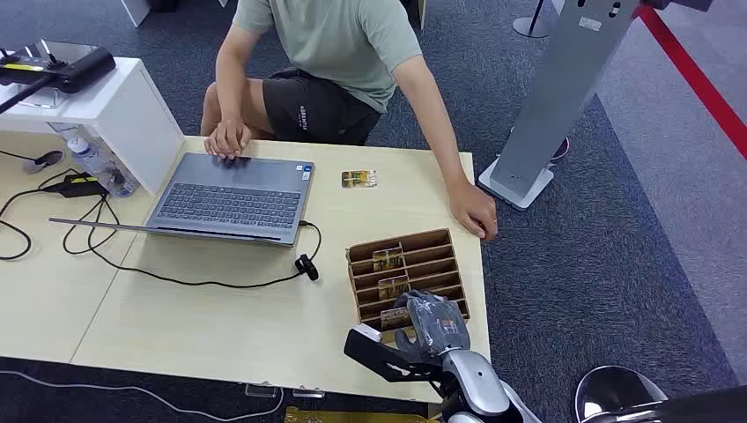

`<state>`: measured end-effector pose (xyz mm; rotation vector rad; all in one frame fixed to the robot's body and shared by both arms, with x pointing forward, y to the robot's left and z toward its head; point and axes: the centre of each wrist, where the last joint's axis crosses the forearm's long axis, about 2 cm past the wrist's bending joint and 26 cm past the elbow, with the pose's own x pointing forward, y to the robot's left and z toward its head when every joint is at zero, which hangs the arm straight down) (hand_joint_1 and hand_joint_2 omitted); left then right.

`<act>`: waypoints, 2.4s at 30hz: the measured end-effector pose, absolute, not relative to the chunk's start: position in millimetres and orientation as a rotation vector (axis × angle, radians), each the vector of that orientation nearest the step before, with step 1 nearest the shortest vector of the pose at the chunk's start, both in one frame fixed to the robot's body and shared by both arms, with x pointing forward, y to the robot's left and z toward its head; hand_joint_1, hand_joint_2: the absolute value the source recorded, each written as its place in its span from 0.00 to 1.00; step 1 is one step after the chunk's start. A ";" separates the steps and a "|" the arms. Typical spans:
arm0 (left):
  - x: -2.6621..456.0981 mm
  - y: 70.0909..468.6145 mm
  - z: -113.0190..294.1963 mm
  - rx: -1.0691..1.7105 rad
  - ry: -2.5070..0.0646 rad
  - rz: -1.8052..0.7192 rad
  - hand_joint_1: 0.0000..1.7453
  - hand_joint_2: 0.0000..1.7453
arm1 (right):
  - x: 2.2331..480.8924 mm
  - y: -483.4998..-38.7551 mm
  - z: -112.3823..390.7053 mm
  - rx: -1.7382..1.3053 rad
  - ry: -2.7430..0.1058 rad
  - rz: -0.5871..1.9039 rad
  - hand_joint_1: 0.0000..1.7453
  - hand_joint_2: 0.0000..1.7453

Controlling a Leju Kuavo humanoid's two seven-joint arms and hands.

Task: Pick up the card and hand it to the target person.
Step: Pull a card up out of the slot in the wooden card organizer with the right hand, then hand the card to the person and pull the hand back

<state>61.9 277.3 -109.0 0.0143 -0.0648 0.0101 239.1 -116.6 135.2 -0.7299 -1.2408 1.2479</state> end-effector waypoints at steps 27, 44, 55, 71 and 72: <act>62.8 277.2 -108.9 0.026 -0.076 -0.001 0.00 0.00 | 244.0 -118.0 136.5 -0.740 -1.259 1.221 0.86 1.00; 63.3 276.6 -108.8 0.022 -0.100 -0.086 0.00 0.00 | 311.7 -83.6 237.8 -0.850 -1.706 1.193 0.86 1.00; 62.7 276.1 -108.9 0.018 -0.094 -0.114 0.00 0.00 | 373.8 -65.8 244.3 -0.945 -1.734 1.204 0.86 1.00; 62.4 274.1 -108.8 0.011 -0.100 -0.112 0.00 0.00 | 379.8 -67.1 227.3 -1.011 -1.721 1.214 0.86 1.00; 62.4 274.2 -108.9 0.010 -0.101 -0.116 0.00 0.00 | 379.7 -67.4 227.3 -1.011 -1.723 1.210 0.86 1.00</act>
